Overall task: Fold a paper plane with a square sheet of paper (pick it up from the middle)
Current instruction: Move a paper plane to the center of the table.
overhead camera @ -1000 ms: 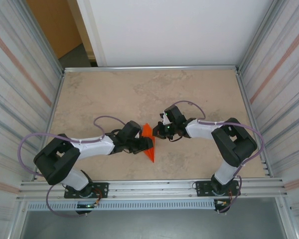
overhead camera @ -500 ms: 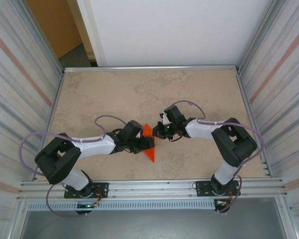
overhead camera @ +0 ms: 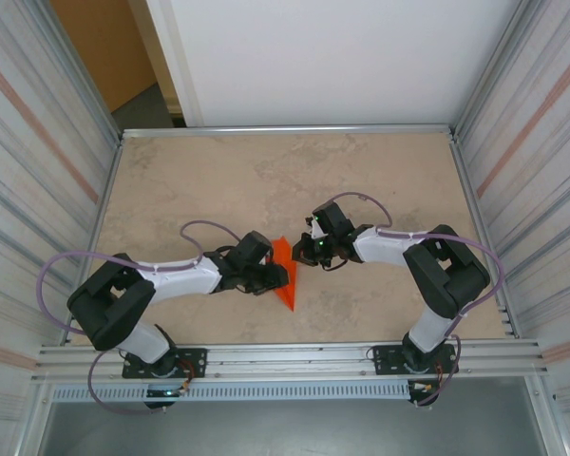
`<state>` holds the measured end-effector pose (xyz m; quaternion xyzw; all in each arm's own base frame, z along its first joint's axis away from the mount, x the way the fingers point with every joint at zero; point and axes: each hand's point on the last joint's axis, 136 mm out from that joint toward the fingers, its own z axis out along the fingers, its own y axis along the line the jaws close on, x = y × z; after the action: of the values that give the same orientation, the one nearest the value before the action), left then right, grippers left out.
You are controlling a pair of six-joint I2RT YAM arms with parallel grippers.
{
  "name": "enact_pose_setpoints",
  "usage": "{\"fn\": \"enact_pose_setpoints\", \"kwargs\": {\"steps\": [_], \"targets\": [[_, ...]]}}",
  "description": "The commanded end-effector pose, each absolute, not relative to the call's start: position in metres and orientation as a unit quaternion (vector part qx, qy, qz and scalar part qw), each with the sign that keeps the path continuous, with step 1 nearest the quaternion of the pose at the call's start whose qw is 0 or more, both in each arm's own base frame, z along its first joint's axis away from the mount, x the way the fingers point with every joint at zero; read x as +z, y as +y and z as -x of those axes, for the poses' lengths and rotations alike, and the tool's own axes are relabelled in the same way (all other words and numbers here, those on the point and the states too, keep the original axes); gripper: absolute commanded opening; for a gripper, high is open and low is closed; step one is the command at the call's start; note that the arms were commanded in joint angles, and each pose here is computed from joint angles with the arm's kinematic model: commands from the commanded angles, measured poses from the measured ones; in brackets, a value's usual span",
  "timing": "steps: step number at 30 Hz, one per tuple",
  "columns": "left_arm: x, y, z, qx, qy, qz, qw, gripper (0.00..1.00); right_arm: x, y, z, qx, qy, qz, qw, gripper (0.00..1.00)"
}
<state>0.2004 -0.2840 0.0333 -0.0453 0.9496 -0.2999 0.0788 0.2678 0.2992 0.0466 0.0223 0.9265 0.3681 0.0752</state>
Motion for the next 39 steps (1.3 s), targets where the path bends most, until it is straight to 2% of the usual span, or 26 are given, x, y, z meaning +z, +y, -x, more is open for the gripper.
{"fn": "enact_pose_setpoints", "kwargs": {"steps": [1, 25, 28, 35, 39], "targets": [[0.036, -0.282, -0.203, -0.286, 0.953, 0.054, 0.083, 0.37, 0.066, 0.304, -0.274, 0.374, 0.922, -0.004, 0.099, 0.04], [0.029, -0.298, -0.209, -0.288, 0.953, 0.078, 0.058, 0.23, 0.080, 0.318, -0.269, 0.398, 0.913, 0.010, 0.094, 0.06], [0.030, -0.298, -0.210, -0.285, 0.954, 0.077, 0.058, 0.19, 0.080, 0.314, -0.270, 0.391, 0.915, 0.006, 0.098, 0.12], [0.036, -0.289, -0.212, -0.253, 0.963, 0.063, 0.070, 0.11, 0.085, 0.275, -0.283, 0.334, 0.931, -0.026, 0.143, 0.47], [0.043, -0.281, -0.218, -0.223, 0.971, 0.041, 0.079, 0.05, 0.093, 0.240, -0.291, 0.303, 0.934, -0.054, 0.184, 0.59]]}}
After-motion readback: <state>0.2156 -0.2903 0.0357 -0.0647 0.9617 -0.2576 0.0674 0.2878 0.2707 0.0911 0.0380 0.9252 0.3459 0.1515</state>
